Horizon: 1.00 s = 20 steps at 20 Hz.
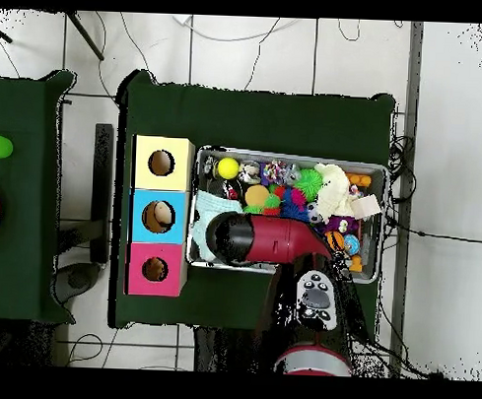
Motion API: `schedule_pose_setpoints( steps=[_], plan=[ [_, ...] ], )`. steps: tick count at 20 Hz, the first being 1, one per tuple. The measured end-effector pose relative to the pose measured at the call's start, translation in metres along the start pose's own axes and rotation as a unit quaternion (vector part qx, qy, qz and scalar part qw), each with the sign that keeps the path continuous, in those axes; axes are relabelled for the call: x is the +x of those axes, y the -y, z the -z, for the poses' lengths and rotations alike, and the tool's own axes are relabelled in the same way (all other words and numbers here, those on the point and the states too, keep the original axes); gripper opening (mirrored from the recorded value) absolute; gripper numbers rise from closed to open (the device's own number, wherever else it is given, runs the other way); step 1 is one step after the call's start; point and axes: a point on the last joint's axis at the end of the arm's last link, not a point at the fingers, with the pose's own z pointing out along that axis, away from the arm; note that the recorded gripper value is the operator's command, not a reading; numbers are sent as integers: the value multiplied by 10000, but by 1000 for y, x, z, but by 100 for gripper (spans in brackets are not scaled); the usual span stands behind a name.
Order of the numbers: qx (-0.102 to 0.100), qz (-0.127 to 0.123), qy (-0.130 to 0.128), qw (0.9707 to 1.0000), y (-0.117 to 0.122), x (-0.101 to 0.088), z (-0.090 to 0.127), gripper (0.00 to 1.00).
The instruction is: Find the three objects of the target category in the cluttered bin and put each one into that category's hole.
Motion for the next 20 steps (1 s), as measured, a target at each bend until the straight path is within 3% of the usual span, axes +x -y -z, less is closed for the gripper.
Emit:
schedule_pose_setpoints(
  steps=[7, 12, 14, 20],
  plan=[
    [-69, 246, -6, 9997, -2, -11, -28, 100],
    [-142, 360, 281, 9989, 7, -28, -44, 100],
    [-215, 350, 449, 9981, 17, -36, -53, 100],
    [-585, 272, 505, 9966, 38, -42, -79, 100]
  ],
)
